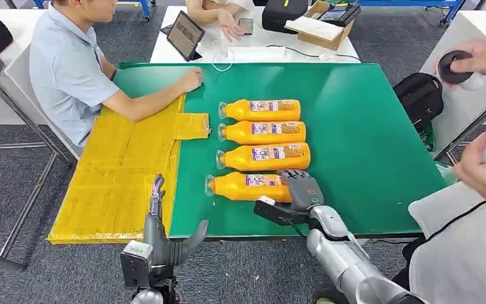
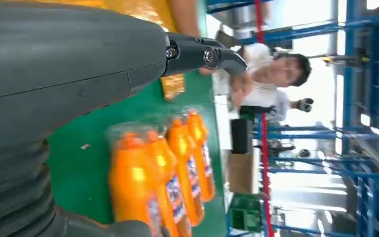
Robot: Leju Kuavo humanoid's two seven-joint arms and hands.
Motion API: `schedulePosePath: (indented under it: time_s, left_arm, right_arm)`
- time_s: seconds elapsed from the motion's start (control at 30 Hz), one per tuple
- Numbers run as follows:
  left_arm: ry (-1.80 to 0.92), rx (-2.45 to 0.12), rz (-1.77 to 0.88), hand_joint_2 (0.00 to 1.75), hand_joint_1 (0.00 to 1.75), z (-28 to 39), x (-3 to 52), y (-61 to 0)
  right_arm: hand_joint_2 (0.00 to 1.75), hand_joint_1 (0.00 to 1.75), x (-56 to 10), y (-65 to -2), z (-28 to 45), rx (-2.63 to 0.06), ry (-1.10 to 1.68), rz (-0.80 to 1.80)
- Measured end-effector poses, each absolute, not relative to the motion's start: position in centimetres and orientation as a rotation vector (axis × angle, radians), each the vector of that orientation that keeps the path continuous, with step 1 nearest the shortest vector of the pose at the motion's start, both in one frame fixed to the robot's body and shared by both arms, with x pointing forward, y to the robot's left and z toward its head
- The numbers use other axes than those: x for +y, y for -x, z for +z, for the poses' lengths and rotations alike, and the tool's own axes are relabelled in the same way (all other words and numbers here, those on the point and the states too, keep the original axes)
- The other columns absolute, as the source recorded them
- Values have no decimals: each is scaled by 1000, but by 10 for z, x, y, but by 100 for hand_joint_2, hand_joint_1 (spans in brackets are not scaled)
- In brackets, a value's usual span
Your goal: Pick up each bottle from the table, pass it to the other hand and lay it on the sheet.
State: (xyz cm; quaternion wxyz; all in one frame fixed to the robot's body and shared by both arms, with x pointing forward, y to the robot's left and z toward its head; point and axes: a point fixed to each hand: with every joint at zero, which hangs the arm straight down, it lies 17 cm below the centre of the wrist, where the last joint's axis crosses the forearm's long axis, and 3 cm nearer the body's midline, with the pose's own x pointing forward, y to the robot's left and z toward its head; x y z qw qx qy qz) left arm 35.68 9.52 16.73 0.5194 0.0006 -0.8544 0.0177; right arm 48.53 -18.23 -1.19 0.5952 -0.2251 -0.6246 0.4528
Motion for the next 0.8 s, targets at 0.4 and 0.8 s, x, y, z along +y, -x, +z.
schedulePosePath:
  time_s: [0.4,0.8]
  left_arm:
    - [-30,-1687,385,175,0,94,157,-374]
    - [186,-1707,206,175,0,94,108,-362]
  right_arm:
    - [175,175,-176,-440,34,-1693,401,406]
    - [175,175,-170,-425,59,-1779,345,267]
